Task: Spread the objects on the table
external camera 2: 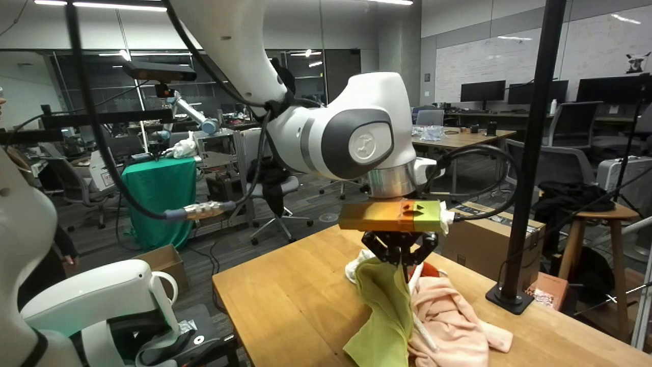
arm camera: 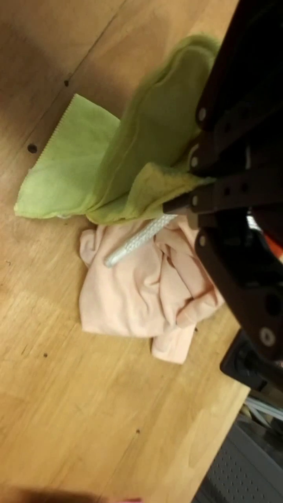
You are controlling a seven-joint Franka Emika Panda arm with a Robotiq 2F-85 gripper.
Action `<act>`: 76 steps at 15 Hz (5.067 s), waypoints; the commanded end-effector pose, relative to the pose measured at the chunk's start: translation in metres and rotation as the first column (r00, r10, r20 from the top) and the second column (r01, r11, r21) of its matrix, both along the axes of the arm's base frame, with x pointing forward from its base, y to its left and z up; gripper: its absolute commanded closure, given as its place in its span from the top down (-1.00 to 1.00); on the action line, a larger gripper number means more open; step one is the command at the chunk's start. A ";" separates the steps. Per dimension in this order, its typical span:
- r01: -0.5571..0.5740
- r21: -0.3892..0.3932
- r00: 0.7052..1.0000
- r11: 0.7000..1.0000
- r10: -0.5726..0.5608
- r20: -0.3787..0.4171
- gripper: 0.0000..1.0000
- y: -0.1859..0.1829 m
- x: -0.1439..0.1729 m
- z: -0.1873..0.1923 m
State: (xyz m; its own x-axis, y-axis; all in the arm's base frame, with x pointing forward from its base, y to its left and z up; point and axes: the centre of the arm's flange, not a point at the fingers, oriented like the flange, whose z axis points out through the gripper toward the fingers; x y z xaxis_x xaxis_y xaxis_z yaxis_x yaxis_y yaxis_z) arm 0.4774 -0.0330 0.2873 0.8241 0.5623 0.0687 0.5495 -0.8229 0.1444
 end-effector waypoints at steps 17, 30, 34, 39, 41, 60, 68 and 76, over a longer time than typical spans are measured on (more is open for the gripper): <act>0.340 -0.005 0.893 0.940 -0.321 0.315 -0.98 -0.109 -0.052 0.141; 0.616 -0.374 0.765 0.693 -0.414 0.493 -0.98 -0.155 -0.068 0.086; 0.653 -0.467 0.751 0.596 -0.429 0.503 -0.98 -0.168 -0.069 0.049; 0.667 -0.551 0.745 0.501 -0.459 0.484 -0.98 -0.180 -0.065 -0.007; 0.669 -0.573 0.742 0.474 -0.481 0.467 -0.98 -0.188 -0.062 -0.024; 0.675 -0.649 0.685 0.351 -0.626 0.373 0.20 -0.258 -0.044 -0.089; 0.646 -0.620 0.734 0.446 -0.588 0.341 1.00 -0.243 -0.049 -0.058; 0.475 -0.512 0.877 0.715 -0.429 0.215 1.00 -0.192 -0.052 0.003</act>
